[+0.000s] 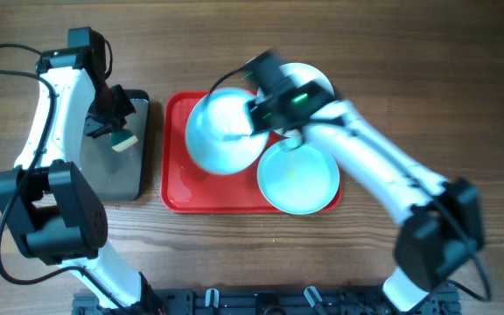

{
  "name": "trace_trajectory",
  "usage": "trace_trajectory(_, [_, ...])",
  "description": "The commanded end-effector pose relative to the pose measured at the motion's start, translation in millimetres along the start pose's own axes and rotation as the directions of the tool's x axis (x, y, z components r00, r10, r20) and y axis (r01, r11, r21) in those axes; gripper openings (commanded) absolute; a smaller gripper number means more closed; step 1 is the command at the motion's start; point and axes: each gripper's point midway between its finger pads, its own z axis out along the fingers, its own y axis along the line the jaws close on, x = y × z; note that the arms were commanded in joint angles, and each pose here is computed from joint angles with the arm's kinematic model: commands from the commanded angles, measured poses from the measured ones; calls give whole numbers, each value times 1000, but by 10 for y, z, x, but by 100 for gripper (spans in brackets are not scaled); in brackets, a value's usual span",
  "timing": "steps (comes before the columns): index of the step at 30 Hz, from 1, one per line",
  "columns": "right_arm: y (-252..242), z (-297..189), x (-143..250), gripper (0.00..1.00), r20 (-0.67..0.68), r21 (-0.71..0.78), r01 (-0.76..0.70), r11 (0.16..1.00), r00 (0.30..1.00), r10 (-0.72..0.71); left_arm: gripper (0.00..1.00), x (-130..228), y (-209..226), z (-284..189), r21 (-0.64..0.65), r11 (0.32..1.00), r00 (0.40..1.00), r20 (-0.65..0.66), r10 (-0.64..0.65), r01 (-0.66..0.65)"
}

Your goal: Clean dirty plates on tray and stack at the side

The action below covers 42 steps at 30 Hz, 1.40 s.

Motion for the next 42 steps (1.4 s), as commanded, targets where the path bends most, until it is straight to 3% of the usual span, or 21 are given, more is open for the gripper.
trace_trajectory(1, [-366,-474,-198,4,1,-232,-172,957,984,177,4,13,-34,-28,18,1000,1000,3,-14,14])
trace_trajectory(7, [-1880,-517,247,5,-66,26,-442,897,894,443,4,10,-36,-28,19,1000,1000,4,-14,14])
trace_trajectory(11, [-2695,-452,836,4,-72,169,-603,779,781,620,4,-7,-44,-28,23,1000,1000,11,-15,15])
trace_trajectory(17, [-3292,-272,1533,4,-15,278,-724,631,653,757,4,-5,-59,-29,30,999,1000,9,-14,14])
trace_trajectory(22, [-3304,-76,1756,5,-6,283,-732,620,645,764,4,-9,-58,-29,30,999,1000,10,-15,15])
trace_trajectory(23, [-3297,-56,1780,11,-7,283,-732,620,645,764,4,-9,-58,-29,30,999,1000,10,-15,15])
trace_trajectory(24, [-3296,-53,1783,24,-6,283,-733,618,643,766,4,-8,-57,-29,30,999,1000,10,-15,15])
trace_trajectory(26, [-3292,-52,1752,30,2,270,-746,609,633,774,4,-8,-57,-29,30,999,1000,10,-15,15])
trace_trajectory(29, [-3149,-88,1561,31,-29,160,-756,634,639,769,4,-15,-60,-29,31,999,1000,13,-15,15])
trace_trajectory(32, [-2965,-298,1246,32,-66,36,-720,693,691,720,4,-27,-66,-29,34,999,1000,18,-15,15])
trace_trajectory(37, [-2530,-543,1016,31,-93,-3,-639,769,766,636,4,-41,-72,-30,36,999,1000,24,-16,15])
trace_trajectory(42, [-1884,-458,1134,28,-245,0,-547,837,812,530,4,-73,-87,-31,43,999,999,37,-18,16])
